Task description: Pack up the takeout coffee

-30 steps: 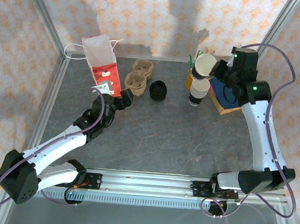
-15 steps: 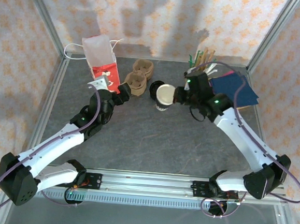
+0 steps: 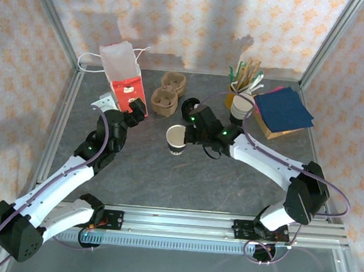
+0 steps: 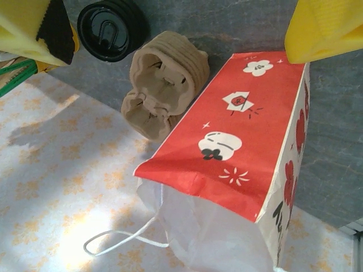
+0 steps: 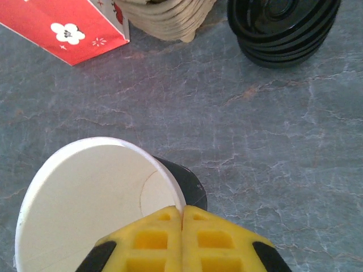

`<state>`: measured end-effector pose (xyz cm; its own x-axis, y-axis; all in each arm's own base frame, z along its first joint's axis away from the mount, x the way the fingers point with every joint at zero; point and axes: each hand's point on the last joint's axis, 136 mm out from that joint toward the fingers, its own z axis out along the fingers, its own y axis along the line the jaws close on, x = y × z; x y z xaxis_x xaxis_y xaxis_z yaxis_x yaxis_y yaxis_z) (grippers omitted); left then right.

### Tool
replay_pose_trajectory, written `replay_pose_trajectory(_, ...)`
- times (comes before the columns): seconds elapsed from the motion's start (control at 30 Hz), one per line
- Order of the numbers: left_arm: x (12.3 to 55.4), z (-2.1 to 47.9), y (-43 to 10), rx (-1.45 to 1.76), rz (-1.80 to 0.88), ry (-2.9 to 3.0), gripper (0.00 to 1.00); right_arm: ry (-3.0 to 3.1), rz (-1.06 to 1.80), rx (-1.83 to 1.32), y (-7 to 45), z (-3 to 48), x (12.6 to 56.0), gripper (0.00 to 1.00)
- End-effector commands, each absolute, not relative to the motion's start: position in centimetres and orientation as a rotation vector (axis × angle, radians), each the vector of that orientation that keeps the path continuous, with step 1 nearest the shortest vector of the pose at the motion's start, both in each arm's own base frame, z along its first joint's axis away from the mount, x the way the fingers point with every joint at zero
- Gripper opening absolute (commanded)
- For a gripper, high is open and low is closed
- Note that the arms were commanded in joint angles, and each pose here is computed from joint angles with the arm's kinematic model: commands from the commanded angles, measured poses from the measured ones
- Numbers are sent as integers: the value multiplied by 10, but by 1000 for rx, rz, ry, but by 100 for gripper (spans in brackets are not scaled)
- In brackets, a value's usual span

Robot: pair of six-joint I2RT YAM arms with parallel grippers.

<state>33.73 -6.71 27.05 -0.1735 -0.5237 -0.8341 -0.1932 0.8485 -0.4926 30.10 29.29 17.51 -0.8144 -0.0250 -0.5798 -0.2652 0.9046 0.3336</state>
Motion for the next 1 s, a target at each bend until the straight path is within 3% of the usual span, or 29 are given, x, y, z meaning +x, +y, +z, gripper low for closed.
replay_pose_trajectory(0.0,331,262,-58,-563,-278,1763,97,2454,507,-176,296,167,307,0)
replay_pose_trajectory(0.63,332,258,-55,-565,-262,1771,98,2517,462,-173,290,125,297,0)
replay_pose_trajectory(0.97,332,254,-54,-568,-250,1782,98,2519,463,-180,293,134,299,18)
